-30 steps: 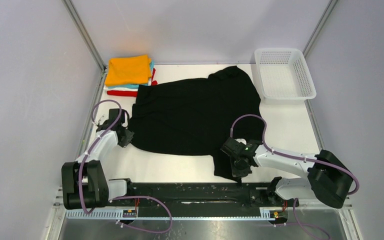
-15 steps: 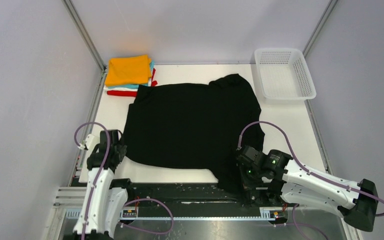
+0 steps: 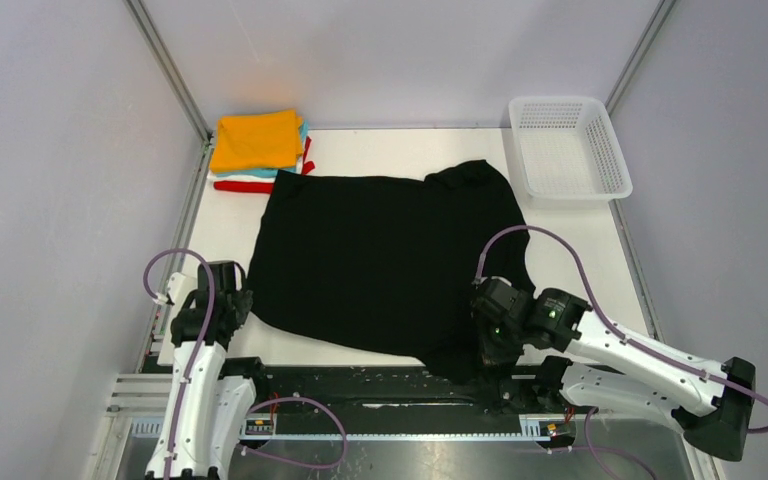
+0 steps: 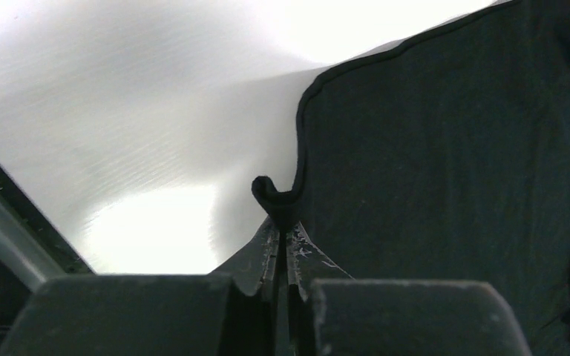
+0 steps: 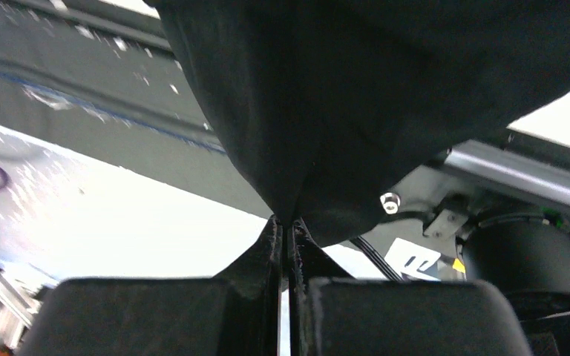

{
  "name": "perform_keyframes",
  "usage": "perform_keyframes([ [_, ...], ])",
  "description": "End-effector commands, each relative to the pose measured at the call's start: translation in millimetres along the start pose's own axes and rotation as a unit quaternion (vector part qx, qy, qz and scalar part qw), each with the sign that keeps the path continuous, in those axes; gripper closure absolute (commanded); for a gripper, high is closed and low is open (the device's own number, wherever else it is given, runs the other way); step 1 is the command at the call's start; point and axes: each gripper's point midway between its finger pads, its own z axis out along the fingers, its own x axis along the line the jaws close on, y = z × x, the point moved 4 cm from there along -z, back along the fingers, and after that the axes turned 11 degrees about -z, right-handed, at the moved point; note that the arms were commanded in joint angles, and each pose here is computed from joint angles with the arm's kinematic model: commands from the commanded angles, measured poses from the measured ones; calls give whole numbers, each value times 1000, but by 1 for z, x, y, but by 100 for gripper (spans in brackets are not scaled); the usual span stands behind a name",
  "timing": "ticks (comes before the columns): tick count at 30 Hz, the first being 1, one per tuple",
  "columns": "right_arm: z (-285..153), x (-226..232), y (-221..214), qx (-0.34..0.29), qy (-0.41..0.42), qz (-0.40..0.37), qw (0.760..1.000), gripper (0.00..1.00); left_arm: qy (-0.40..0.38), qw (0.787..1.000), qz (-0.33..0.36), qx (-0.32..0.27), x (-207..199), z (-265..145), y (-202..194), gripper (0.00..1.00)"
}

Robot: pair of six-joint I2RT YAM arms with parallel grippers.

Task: Fold and stack the t-shirts
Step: Grab the side of the flattened tshirt closest away from the robot with both arms, then fold the flattened tshirt in 1/3 of the way

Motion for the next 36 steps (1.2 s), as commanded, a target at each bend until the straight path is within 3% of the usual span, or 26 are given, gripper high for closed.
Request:
perform_keyframes([
  [1,-10,-11,47,-84,-34,18,996,100,-63,998,-22,-16,-46,-8,14,100],
  [13,-34,-38,117,-168,-80,79,979,100,-56,998,-15,-8,-95,17,15,100],
  [25,-39,-65,181,-181,-101,79,975,100,-24,1000,11,-9,-126,52,13,100],
  [32,-9,-96,249,-149,-111,36,982,97,25,999,29,1,-145,96,5,100],
  [34,2,-105,276,-139,-102,24,985,93,39,998,39,12,-150,111,2,86],
  [35,6,-112,291,-139,-109,23,984,88,48,998,44,24,-151,119,-2,69],
  [36,9,-117,306,-138,-115,26,983,71,46,997,46,31,-158,122,-1,49],
])
